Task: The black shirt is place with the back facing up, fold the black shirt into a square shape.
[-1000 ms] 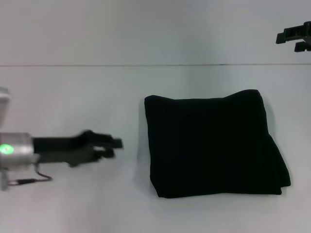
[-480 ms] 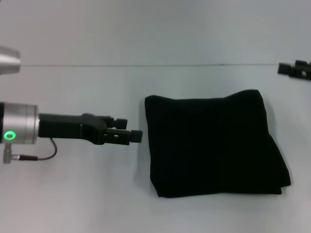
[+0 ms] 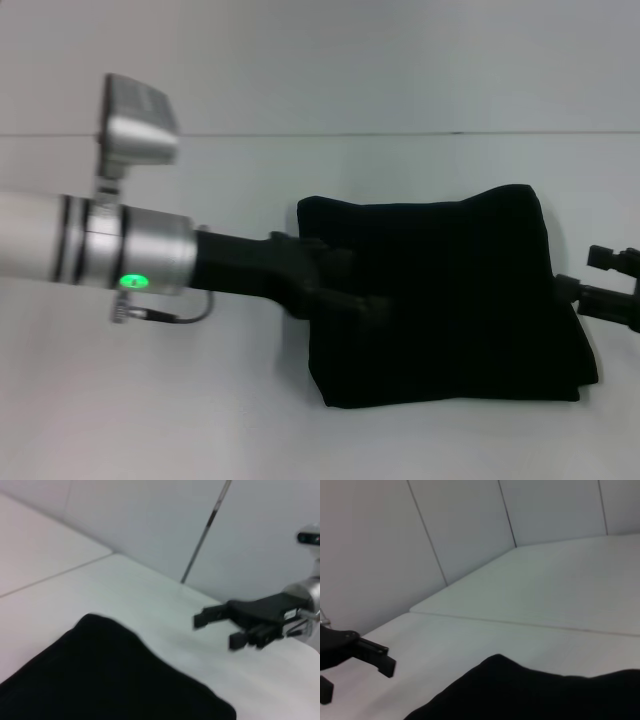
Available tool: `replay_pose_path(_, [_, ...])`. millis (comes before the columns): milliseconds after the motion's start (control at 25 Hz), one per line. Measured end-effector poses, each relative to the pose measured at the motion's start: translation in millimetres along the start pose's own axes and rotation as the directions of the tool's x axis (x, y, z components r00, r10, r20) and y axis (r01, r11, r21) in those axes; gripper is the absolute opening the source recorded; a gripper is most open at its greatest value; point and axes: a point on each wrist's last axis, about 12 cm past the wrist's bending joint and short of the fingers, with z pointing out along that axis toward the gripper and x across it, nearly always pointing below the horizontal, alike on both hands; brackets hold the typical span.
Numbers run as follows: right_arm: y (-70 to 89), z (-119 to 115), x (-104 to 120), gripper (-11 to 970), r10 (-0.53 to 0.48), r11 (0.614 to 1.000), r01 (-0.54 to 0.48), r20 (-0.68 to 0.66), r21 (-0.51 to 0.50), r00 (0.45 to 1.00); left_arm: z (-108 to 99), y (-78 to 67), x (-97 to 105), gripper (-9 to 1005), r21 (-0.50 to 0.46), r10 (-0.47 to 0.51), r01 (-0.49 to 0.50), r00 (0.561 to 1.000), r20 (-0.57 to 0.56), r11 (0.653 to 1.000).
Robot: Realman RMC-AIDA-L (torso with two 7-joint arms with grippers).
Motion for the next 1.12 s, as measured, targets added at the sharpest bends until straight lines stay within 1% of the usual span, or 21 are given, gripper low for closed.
replay_pose_path(80, [0.3, 7.2, 1.8, 894, 0.004, 1.0, -0.004, -0.002, 0.001, 1.0, 16.2, 1.3, 1.0, 951, -0.039, -0.006, 0.006, 1.0, 0.007, 0.999])
replay_pose_path(160, [0.1, 15.1, 2.2, 894, 0.011, 1.0, -0.011, -0.007, -0.002, 1.0, 29.3, 4.5, 2.7, 951, -0.067, -0.036, 0.037, 0.999, 0.012, 0.997])
replay_pose_path(320, [1.9, 25.8, 2.3, 894, 0.009, 0.999, -0.011, -0.05, -0.033, 0.999, 30.6, 5.3, 2.1, 951, -0.068, -0.046, 0.048, 0.999, 0.025, 0.997])
replay_pose_path(480, [3.9, 30.9, 1.8, 894, 0.0, 0.999, -0.004, -0.073, -0.052, 0.997, 25.3, 6.1, 0.7, 951, -0.075, -0.048, 0.05, 0.998, 0.032, 0.996])
replay_pose_path(600, [4.3, 33.1, 0.4, 895, -0.001, 0.998, -0.004, -0.075, -0.056, 0.997, 23.5, 6.4, 0.4, 951, -0.079, -0.047, 0.049, 0.999, 0.028, 0.996])
replay_pose_path(880, [3.5, 33.9, -0.9, 895, 0.01, 0.998, -0.014, -0.076, -0.053, 0.997, 25.4, 5.7, -0.5, 951, -0.088, -0.04, 0.037, 0.999, -0.027, 0.995])
replay_pose_path(1120, [3.3, 34.5, -0.3, 895, 0.016, 0.998, -0.021, -0.078, -0.057, 0.997, 25.0, 7.7, 0.6, 951, -0.11, -0.038, 0.035, 0.999, -0.03, 0.993])
